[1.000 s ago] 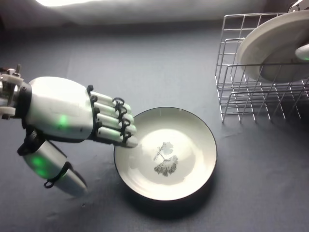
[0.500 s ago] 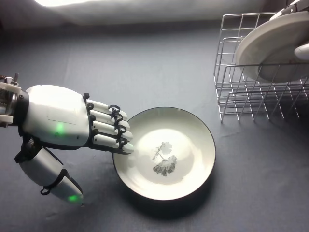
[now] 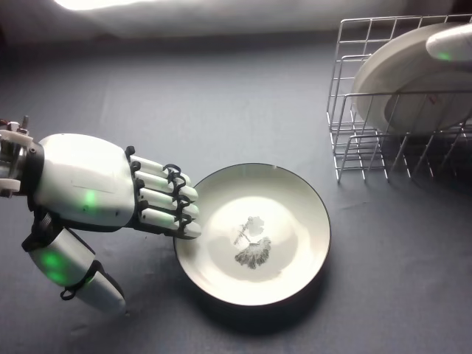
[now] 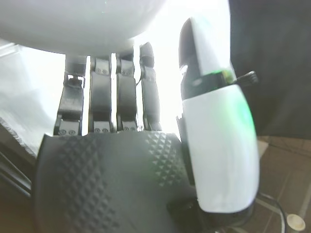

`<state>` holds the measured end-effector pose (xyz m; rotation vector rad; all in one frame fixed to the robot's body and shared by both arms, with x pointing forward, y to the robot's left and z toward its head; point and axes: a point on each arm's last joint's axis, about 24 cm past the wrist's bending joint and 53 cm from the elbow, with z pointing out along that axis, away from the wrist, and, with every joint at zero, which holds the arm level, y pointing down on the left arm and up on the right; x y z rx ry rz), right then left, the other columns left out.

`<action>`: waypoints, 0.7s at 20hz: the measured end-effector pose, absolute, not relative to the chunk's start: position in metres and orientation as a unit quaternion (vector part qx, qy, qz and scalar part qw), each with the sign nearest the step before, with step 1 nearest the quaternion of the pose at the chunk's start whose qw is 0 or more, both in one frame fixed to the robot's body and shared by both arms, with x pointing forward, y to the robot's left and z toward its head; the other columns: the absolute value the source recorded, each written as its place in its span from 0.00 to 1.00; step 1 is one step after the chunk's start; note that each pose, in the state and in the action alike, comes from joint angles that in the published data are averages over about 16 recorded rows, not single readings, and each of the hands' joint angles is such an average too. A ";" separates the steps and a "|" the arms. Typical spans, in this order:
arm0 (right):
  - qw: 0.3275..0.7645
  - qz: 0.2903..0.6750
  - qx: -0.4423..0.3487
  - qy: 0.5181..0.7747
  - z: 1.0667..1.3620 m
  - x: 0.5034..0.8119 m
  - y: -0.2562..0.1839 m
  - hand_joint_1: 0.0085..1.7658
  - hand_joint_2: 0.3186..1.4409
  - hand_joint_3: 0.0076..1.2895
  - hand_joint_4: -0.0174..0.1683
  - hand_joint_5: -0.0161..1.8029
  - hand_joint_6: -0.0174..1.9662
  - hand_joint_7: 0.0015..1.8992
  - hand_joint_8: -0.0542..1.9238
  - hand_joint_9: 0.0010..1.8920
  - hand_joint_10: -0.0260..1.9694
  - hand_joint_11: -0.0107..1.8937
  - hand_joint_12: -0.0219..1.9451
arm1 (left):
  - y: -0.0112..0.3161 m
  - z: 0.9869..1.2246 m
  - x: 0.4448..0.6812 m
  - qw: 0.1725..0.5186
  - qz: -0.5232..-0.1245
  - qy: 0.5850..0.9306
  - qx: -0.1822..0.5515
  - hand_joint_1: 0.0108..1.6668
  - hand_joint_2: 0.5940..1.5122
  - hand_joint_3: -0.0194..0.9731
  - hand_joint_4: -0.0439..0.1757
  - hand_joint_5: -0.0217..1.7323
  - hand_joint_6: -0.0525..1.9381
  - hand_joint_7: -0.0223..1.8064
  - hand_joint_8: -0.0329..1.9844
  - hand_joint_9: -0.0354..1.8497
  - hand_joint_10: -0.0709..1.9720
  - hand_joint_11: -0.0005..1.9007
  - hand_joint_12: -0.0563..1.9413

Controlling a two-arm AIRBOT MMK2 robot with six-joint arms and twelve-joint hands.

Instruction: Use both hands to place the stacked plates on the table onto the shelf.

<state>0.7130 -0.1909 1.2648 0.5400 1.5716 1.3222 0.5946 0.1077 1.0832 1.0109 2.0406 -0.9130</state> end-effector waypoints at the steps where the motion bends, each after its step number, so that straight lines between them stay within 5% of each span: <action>1: 0.490 0.545 0.212 0.647 1.268 0.711 -0.186 0.58 0.68 0.00 0.08 0.24 0.02 0.22 0.03 0.18 0.06 0.03 0.47 | 0.109 1.081 0.594 0.335 -0.350 0.785 0.387 0.00 0.57 0.04 0.19 0.06 0.03 0.05 0.02 0.03 0.03 0.02 0.04; 9: 0.523 0.538 0.063 0.658 1.287 0.682 -0.134 0.52 0.60 0.00 0.08 0.08 0.02 0.05 0.03 0.04 0.02 0.01 0.13 | 0.120 1.059 0.588 0.317 -0.346 0.802 0.369 0.00 0.57 0.04 0.18 0.04 0.02 0.03 0.01 0.02 0.02 0.02 0.04; 14: 0.531 0.519 -0.055 0.668 1.279 0.652 -0.096 0.52 0.54 0.01 0.08 0.03 0.02 0.01 0.03 0.01 0.02 0.02 0.01 | 0.127 1.049 0.586 0.309 -0.343 0.811 0.358 0.00 0.57 0.04 0.17 0.04 0.01 0.02 0.01 0.01 0.02 0.02 0.04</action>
